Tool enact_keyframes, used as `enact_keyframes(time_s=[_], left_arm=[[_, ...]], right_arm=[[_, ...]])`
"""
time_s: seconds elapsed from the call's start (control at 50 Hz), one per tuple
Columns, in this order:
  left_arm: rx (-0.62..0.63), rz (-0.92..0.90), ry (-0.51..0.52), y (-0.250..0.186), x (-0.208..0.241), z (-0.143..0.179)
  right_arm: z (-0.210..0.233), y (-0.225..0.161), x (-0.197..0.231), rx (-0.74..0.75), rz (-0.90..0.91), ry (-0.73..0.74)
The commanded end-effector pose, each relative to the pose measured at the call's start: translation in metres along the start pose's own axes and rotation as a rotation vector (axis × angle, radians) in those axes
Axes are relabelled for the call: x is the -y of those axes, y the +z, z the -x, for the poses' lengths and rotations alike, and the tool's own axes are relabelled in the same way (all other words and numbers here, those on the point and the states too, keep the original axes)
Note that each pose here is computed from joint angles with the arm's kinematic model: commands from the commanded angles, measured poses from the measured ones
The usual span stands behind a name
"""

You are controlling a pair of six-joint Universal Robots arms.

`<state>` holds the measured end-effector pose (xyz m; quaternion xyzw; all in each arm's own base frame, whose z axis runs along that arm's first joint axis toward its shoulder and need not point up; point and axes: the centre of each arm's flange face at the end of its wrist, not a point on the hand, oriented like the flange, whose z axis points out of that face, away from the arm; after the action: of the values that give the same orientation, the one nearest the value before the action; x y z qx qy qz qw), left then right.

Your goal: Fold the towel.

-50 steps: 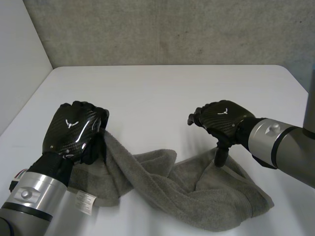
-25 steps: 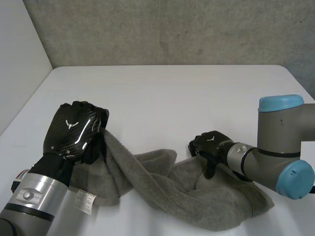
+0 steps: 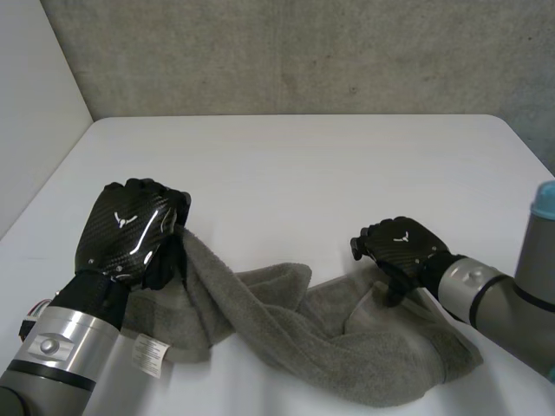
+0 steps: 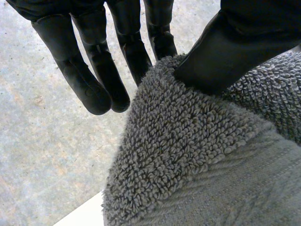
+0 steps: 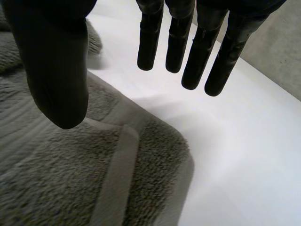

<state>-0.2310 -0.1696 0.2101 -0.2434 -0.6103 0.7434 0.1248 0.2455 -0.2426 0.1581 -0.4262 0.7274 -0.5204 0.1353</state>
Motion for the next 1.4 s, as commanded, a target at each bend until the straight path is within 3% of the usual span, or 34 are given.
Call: enact_keyframes(time_s=[0.02,0.26,0.58,0.74,0.78,0.8,0.84,0.86,0.9,0.94,1.04,1.14,1.22,1.28,1.32,1.4], left_arm=[[0.004,-0.004,0.001,0.001,0.0,0.001],[0.001,0.018,-0.002,0.0,-0.005,0.0],[0.011,-0.008,0.002,0.005,0.0,0.003],[0.051,-0.164,0.032,0.049,0.042,0.021],[0.064,-0.218,0.045,0.064,0.058,0.026],[0.064,-0.219,0.045,0.065,0.058,0.026],[0.106,-0.357,0.064,0.099,0.1,0.041],[0.106,-0.358,0.065,0.099,0.1,0.041],[0.141,-0.499,0.084,0.128,0.146,0.055],[0.16,-0.561,0.088,0.137,0.165,0.061],[0.235,-0.659,0.082,0.147,0.198,0.075],[0.253,-0.559,0.064,0.145,0.167,0.074],[0.207,-0.373,0.053,0.122,0.103,0.056],[0.168,-0.264,0.046,0.102,0.063,0.043],[0.139,-0.218,0.042,0.092,0.042,0.036],[0.074,-0.146,0.04,0.074,0.004,0.02]], right_arm=[[0.008,-0.008,-0.014,0.066,0.004,0.005],[0.015,0.004,-0.037,0.103,0.086,-0.032],[0.001,0.008,-0.019,0.058,0.023,-0.035],[-0.044,0.016,0.053,-0.094,-0.263,0.006],[-0.076,0.015,0.099,-0.228,-0.451,-0.005],[-0.076,0.014,0.099,-0.229,-0.452,-0.006],[-0.11,0.001,0.146,-0.41,-0.647,0.0],[-0.11,0.001,0.146,-0.411,-0.648,0.0],[-0.125,-0.007,0.166,-0.494,-0.741,0.006],[-0.142,-0.021,0.192,-0.597,-0.896,0.022],[-0.141,-0.026,0.202,-0.571,-0.953,0.01],[-0.122,-0.015,0.175,-0.428,-0.845,-0.001],[-0.09,-0.002,0.136,-0.231,-0.72,-0.01],[-0.077,0.001,0.121,-0.167,-0.677,-0.001],[-0.055,0.002,0.087,-0.06,-0.581,0.027],[-0.041,-0.001,0.054,-0.029,-0.489,0.031]])
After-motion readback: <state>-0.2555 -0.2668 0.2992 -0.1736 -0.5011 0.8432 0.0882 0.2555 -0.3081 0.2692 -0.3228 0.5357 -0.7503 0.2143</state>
